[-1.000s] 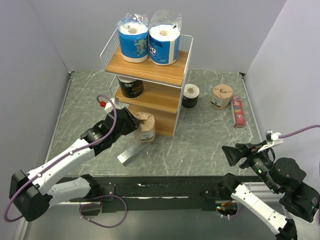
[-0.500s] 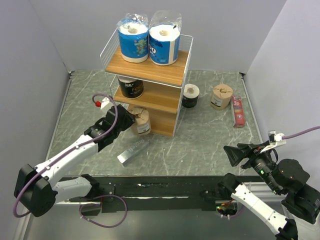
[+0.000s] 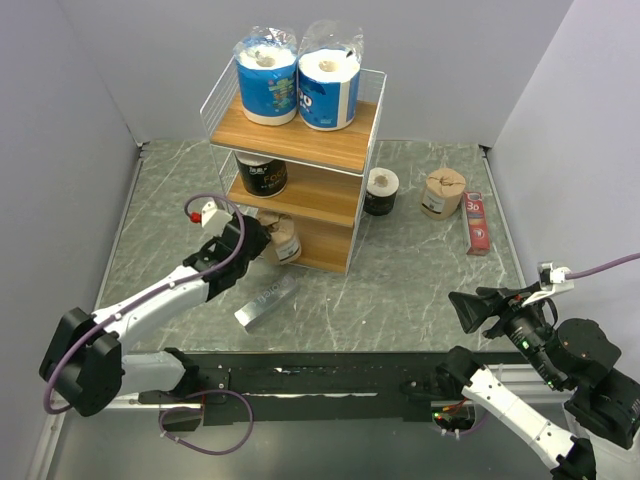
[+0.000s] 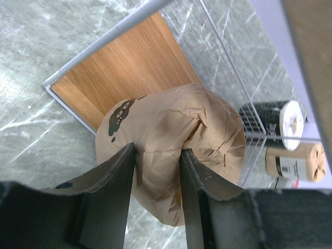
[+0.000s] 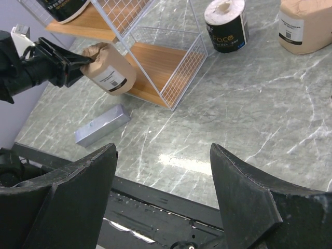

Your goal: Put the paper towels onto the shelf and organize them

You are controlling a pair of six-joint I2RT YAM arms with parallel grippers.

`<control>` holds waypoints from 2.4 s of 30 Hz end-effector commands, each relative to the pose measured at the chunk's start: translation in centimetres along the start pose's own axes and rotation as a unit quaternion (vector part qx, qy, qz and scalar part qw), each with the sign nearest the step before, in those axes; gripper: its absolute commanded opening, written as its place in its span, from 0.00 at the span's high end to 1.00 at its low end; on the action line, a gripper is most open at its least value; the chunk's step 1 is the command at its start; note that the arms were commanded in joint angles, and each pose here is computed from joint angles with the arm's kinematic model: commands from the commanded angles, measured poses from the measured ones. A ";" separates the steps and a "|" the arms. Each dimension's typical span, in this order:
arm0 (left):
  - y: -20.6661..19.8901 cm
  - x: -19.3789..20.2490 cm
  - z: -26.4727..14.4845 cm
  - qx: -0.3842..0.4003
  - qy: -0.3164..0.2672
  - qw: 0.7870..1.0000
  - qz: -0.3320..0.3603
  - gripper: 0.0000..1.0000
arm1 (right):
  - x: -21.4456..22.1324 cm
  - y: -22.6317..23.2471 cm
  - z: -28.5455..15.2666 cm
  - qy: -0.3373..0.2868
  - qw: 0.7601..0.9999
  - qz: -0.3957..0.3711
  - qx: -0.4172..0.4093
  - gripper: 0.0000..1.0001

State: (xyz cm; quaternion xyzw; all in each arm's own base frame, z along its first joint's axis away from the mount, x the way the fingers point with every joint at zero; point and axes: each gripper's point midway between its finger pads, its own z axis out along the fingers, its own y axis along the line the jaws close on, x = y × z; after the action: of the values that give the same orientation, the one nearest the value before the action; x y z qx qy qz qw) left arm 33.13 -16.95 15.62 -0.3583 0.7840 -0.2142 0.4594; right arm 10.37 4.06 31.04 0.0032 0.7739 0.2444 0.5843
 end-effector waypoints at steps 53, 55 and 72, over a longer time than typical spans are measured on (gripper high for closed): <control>0.2 3.8 -1.2 0.057 0.063 0.996 0.012 0.71 | -1.1 0.2 -1.2 -0.020 1.000 0.013 -0.011 0.21; -0.2 3.2 -0.9 0.054 0.049 0.997 0.008 0.71 | -1.0 0.2 -0.9 -0.019 1.000 0.011 -0.011 0.20; -0.2 2.4 2.2 -0.001 -0.005 0.999 -0.046 0.72 | -0.7 0.6 0.1 -0.018 1.000 0.010 -0.014 0.20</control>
State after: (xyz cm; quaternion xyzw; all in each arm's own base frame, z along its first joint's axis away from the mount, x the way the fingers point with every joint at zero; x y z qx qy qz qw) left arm 32.62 -18.66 11.64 -0.3572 0.8010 -0.2133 0.4305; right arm 9.97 3.90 30.99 0.0079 0.7722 0.2522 0.5831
